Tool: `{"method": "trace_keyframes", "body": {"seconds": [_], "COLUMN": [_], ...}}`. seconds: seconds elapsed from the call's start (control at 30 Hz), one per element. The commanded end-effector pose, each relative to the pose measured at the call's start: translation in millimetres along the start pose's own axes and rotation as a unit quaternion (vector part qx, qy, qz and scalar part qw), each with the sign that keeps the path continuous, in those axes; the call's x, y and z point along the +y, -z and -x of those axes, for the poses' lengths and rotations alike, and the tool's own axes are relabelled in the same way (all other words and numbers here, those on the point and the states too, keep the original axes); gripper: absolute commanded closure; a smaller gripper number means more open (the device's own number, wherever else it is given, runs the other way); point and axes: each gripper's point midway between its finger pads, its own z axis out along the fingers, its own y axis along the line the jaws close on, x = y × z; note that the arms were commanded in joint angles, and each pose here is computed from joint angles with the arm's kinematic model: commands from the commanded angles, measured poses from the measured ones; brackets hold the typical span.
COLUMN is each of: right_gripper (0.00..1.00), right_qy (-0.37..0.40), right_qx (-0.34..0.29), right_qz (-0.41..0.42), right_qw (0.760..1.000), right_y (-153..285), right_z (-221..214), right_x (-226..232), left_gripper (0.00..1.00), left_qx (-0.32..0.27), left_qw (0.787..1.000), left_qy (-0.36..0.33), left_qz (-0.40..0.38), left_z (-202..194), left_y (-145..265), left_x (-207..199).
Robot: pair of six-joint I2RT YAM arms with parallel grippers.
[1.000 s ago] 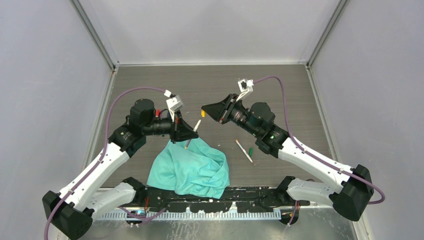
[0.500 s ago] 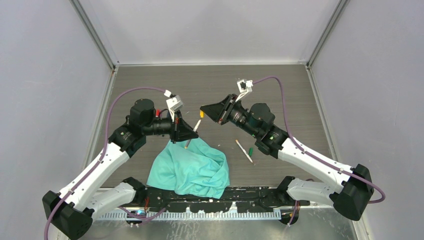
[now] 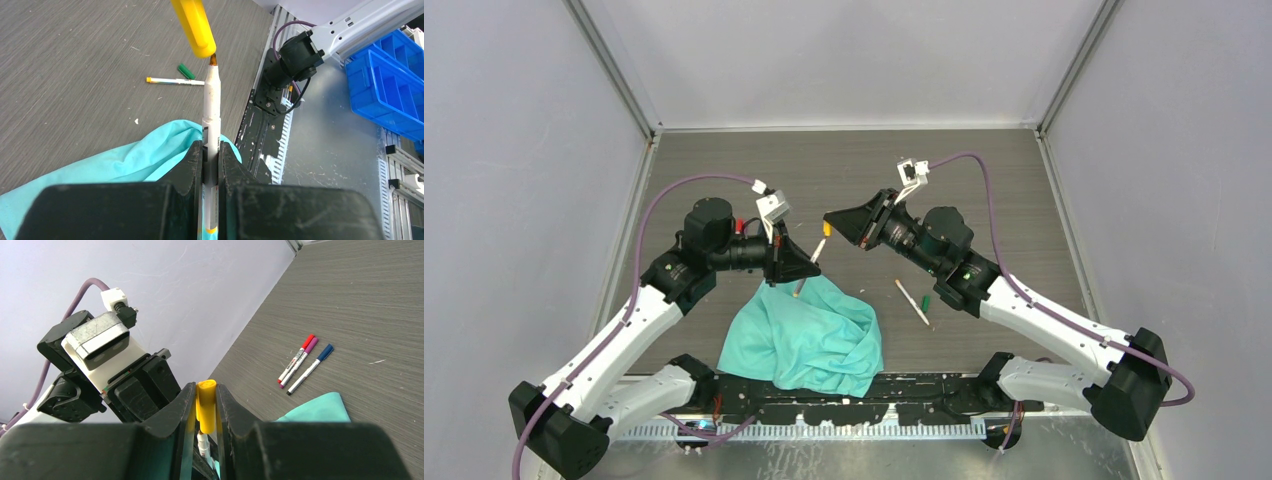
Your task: Insert the pens into the pen caps
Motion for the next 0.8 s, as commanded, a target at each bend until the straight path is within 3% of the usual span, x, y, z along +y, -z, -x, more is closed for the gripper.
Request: {"method": "trace_keyframes", "body": {"seconds": [0.0,0.77], "right_gripper": [0.99,0.99], "right_qy": [0.003,0.002], "right_qx": [-0.043,-0.045], "right_qz": [0.043,0.047], "right_qw": [0.998,0.998], "right_y": [4.5,5.0], "right_z": [27.7,29.0], "right_x": [30.5,32.7], "left_gripper": [1.0,1.0], "left_qx": [-0.02,-0.02], "left_qw": [1.0,1.0], "left_qy": [-0.019,-0.019], "left_qz": [-0.005,-0.001], "left_z": [11.9,12.1], "left_y": [1.3,1.7], "left_x": [-4.7,-3.6]}}
